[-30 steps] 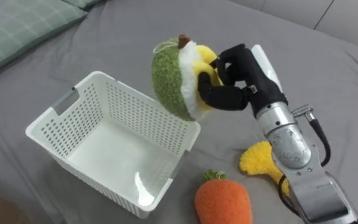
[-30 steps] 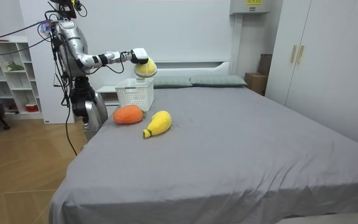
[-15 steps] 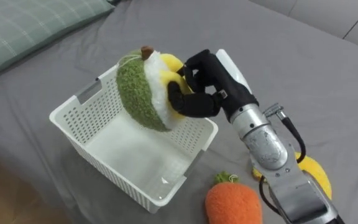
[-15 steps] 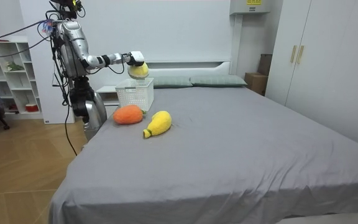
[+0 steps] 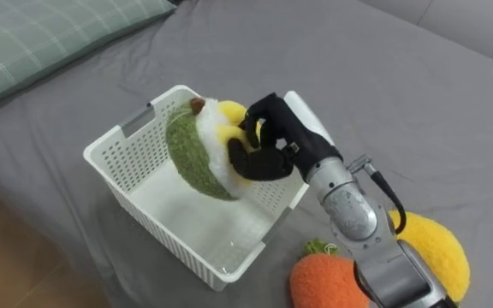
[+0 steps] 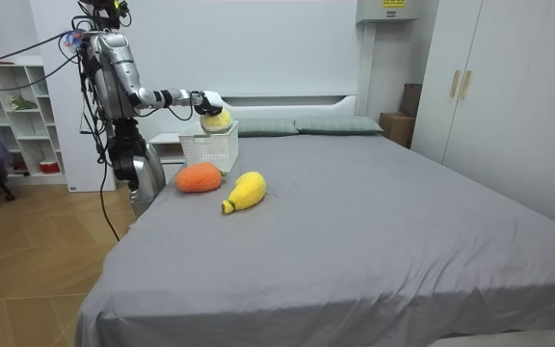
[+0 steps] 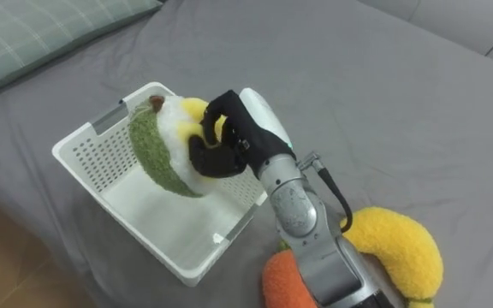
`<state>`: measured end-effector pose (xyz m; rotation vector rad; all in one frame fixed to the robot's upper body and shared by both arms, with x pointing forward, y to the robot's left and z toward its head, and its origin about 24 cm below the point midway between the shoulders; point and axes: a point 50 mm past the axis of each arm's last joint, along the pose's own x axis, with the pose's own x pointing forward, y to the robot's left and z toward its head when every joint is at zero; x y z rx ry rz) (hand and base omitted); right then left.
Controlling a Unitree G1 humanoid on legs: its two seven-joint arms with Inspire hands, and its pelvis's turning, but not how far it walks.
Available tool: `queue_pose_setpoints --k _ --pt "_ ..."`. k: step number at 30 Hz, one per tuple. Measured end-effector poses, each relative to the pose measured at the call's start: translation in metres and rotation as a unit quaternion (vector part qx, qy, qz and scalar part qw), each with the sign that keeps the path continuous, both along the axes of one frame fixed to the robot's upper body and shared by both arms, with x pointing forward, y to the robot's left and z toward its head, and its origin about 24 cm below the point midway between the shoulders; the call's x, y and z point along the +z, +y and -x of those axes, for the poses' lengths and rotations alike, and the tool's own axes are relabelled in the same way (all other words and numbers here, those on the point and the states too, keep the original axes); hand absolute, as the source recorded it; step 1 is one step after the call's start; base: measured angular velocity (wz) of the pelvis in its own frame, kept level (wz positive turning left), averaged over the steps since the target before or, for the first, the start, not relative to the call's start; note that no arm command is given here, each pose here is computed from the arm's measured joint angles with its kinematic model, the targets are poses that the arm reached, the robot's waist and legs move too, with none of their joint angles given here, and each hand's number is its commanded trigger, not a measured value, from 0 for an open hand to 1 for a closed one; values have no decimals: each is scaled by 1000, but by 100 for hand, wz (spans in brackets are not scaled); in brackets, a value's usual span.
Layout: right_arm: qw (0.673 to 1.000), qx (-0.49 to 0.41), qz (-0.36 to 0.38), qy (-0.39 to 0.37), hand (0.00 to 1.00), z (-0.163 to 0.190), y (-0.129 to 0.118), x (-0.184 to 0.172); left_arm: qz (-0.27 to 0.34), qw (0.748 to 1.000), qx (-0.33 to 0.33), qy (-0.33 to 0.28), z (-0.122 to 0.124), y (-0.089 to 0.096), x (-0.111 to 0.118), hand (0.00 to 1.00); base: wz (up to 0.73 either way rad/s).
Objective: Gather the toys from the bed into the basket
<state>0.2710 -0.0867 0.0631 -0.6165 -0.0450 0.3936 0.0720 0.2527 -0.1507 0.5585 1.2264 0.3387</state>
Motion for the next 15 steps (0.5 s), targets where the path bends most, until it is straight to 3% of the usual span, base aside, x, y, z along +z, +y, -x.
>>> queue_pose_setpoints --k 15 --pt "1000 -2 13 -7 0 0 0 0 2 1000 3 8 4 -2 -1 0 1"
